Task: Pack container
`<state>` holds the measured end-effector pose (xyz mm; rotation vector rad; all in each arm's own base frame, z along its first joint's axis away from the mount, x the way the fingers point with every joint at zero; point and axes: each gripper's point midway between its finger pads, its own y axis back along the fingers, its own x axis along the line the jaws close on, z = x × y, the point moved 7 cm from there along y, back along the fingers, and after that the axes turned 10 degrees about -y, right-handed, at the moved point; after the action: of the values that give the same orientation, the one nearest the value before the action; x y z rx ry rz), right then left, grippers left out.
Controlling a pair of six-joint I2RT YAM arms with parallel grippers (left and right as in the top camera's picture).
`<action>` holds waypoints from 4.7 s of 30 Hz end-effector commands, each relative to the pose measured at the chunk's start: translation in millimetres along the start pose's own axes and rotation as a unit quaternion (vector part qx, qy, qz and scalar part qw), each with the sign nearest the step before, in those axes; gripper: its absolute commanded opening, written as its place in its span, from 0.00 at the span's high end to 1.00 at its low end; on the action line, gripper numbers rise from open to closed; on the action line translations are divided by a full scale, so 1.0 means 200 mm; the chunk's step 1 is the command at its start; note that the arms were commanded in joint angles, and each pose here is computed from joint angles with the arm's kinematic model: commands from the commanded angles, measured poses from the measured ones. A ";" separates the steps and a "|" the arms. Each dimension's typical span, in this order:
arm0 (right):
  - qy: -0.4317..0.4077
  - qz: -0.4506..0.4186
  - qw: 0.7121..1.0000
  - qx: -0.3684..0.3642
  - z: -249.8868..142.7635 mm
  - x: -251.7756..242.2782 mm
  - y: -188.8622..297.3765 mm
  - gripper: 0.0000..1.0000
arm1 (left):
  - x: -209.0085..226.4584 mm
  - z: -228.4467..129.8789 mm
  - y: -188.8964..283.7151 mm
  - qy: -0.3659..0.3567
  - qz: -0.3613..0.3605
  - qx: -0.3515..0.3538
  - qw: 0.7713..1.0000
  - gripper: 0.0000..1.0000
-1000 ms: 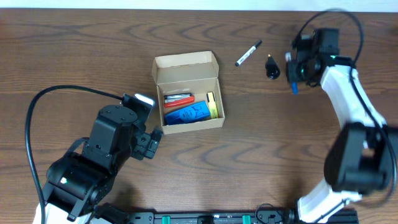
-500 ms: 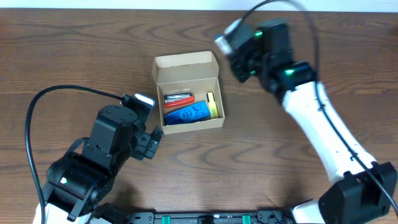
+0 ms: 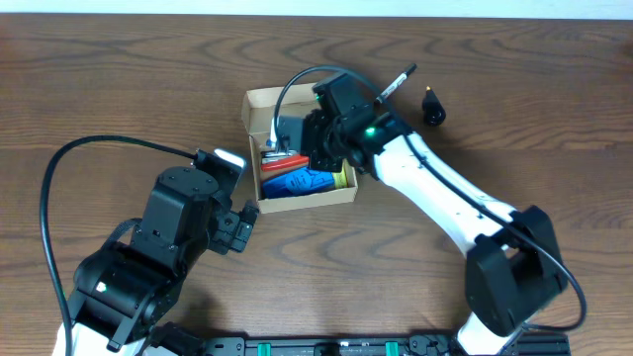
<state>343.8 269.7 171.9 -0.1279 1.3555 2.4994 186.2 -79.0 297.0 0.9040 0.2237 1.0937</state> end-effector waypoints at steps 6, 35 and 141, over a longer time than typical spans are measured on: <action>0.096 0.010 0.995 0.030 -0.01 0.08 -0.17 0.99 | 0.00 0.01 0.01 -0.008 -0.002 -0.005 1.000 0.05; 0.019 -0.100 0.994 0.028 0.07 -0.04 -0.08 0.40 | 0.00 0.01 0.01 -0.008 -0.002 -0.005 1.000 0.05; -0.850 -0.224 0.471 0.078 -0.98 -0.96 -0.13 0.08 | 0.00 0.01 0.01 -0.008 -0.002 -0.005 1.000 0.05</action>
<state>518.2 89.7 83.6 1.4134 0.3655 0.8763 186.2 -79.0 297.0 0.9041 0.2235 1.0940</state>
